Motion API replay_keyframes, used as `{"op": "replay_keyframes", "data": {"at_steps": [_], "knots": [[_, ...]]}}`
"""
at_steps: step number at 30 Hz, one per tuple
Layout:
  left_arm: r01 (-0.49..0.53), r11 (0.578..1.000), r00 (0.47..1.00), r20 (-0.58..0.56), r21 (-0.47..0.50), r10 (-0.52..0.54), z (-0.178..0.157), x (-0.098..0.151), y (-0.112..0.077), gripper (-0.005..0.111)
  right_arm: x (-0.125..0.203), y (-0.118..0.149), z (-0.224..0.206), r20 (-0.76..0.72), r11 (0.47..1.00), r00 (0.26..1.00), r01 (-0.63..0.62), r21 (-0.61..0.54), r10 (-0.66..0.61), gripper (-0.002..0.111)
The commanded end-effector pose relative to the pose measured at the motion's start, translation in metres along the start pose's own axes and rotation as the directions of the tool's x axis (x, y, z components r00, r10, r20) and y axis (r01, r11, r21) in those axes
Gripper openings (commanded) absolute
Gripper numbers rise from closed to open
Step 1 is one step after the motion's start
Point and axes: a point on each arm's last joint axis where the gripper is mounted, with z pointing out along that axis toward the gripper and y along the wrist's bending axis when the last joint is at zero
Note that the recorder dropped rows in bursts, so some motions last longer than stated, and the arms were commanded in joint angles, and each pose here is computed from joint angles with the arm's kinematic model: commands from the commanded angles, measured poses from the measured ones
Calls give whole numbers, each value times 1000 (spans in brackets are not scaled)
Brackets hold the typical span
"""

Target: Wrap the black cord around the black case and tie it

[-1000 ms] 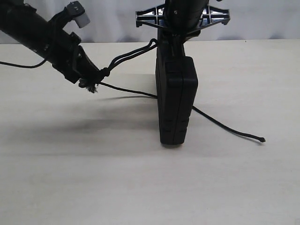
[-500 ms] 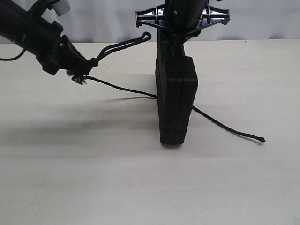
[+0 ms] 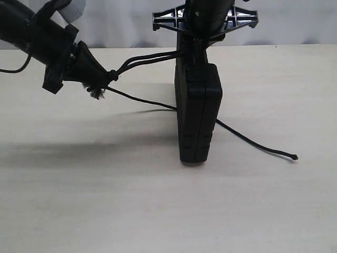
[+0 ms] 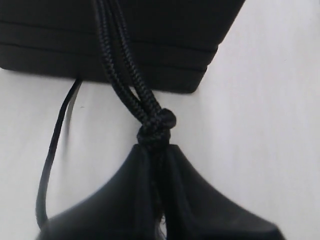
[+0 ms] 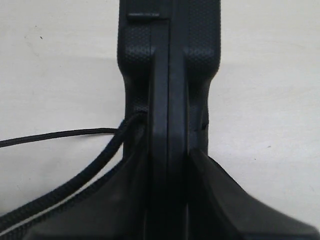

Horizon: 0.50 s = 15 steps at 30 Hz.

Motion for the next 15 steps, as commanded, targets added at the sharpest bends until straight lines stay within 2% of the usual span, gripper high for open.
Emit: {"op": "replay_keyframes", "data": {"at_steps": [1,4,7,10,15], "knots": [[-53,999,999,3,9,53,0,-4,-2,0,-4,-2,-6,31,1000,1000,1,-6,-1,4],[-68,997,997,43,20,67,6,-13,-5,0,-4,-2,-6,31,1000,1000,1,-6,-1,4],[-97,994,995,31,40,96,17,-21,-10,0,-4,-2,-6,31,1000,1000,1,-6,-1,4],[-134,991,991,-5,-11,134,27,-27,-10,0,-4,-2,-6,31,1000,1000,1,-6,-1,4],[-139,982,990,-20,-129,137,36,-37,-3,0,-4,-2,-6,31,1000,1000,1,-6,-1,4]]}}
